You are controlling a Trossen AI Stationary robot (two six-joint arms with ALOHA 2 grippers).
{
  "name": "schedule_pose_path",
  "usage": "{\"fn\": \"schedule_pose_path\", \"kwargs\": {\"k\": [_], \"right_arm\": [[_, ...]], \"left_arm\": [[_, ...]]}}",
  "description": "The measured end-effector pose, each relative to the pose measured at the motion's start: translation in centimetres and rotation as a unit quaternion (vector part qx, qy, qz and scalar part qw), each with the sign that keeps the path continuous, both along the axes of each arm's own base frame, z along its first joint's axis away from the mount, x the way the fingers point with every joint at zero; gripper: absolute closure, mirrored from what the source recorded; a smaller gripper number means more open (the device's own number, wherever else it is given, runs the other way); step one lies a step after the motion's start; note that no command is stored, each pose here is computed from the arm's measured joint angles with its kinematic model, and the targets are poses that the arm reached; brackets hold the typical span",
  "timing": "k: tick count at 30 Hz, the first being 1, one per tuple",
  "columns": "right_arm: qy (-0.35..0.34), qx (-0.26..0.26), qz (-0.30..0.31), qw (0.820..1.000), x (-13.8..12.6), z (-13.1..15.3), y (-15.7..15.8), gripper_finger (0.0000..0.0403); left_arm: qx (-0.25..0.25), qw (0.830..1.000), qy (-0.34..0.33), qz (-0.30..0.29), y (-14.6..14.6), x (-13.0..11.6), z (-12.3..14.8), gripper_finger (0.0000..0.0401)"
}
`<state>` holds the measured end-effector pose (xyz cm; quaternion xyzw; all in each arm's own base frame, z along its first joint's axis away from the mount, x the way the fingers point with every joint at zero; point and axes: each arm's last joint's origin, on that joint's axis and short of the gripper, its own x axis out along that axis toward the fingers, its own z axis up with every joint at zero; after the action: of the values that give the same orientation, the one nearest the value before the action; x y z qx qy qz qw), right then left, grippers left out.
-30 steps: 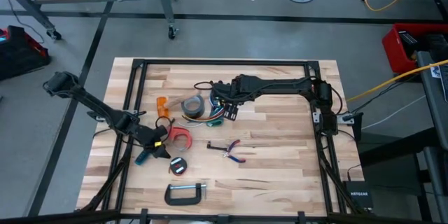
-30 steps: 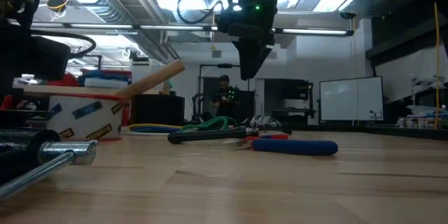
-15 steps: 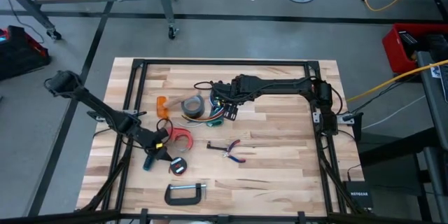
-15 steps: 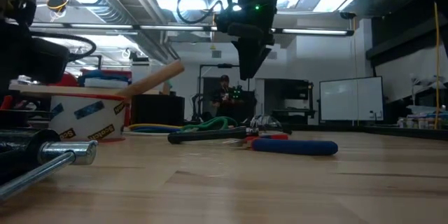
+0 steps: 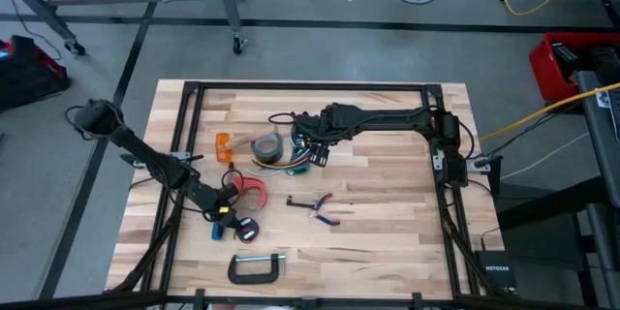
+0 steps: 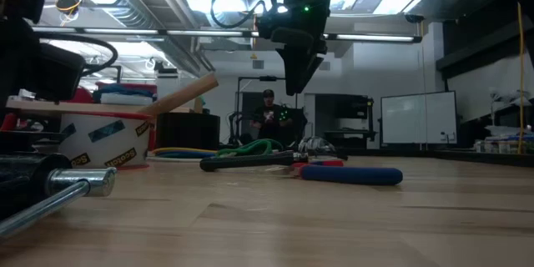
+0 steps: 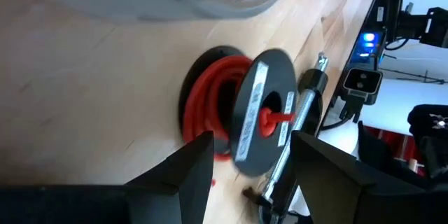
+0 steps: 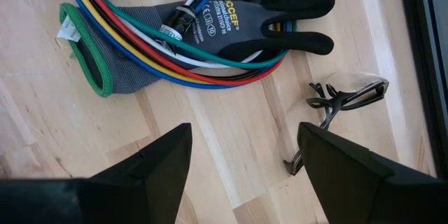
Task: Coil cords
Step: Uncoil the red wire from the black spool
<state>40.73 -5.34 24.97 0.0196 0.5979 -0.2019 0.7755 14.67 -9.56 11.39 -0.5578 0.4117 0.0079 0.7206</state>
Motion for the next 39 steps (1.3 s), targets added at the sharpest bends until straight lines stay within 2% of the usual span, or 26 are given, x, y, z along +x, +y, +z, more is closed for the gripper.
{"fn": "schedule_pose_path", "kwargs": {"k": [3, 6, 16, 23, 31, 35, 39], "right_arm": [[0.000, 0.000, 0.000, 1.000, 0.0, 0.0, 0.0, 0.0136], [0.000, 0.000, 0.000, 1.000, 0.0, 0.0, 0.0, 0.0136], [0.000, 0.000, 0.000, 1.000, 0.0, 0.0, 0.0, 0.0136], [-0.015, -0.002, 0.000, 1.000, 0.3, 0.1, 0.0, 0.0136], [-0.033, 0.012, 0.004, 0.999, 0.6, 0.1, 0.0, 0.0136], [-0.052, 0.010, 0.004, 0.999, 0.9, 0.3, 0.0, 0.0136], [-0.082, 0.007, 0.004, 0.997, 1.5, 0.5, -0.1, 0.0136]], "left_arm": [[0.012, 1.000, -0.003, -0.009, -0.3, 0.5, 0.1, 0.0222], [0.021, 1.000, -0.005, -0.016, -0.5, 0.8, 0.2, 0.0242], [0.015, 1.000, -0.011, -0.018, -0.6, 0.8, 0.3, 0.0389], [0.009, 1.000, -0.022, -0.018, -0.6, 0.9, 0.6, 0.0398], [0.015, 0.994, -0.107, -0.004, -0.6, 1.3, 2.4, 0.0401], [0.052, 0.987, -0.154, 0.007, -0.3, 1.3, 3.3, 0.0401], [0.142, 0.965, -0.220, 0.023, 0.1, 1.3, 4.2, 0.0401]]}}
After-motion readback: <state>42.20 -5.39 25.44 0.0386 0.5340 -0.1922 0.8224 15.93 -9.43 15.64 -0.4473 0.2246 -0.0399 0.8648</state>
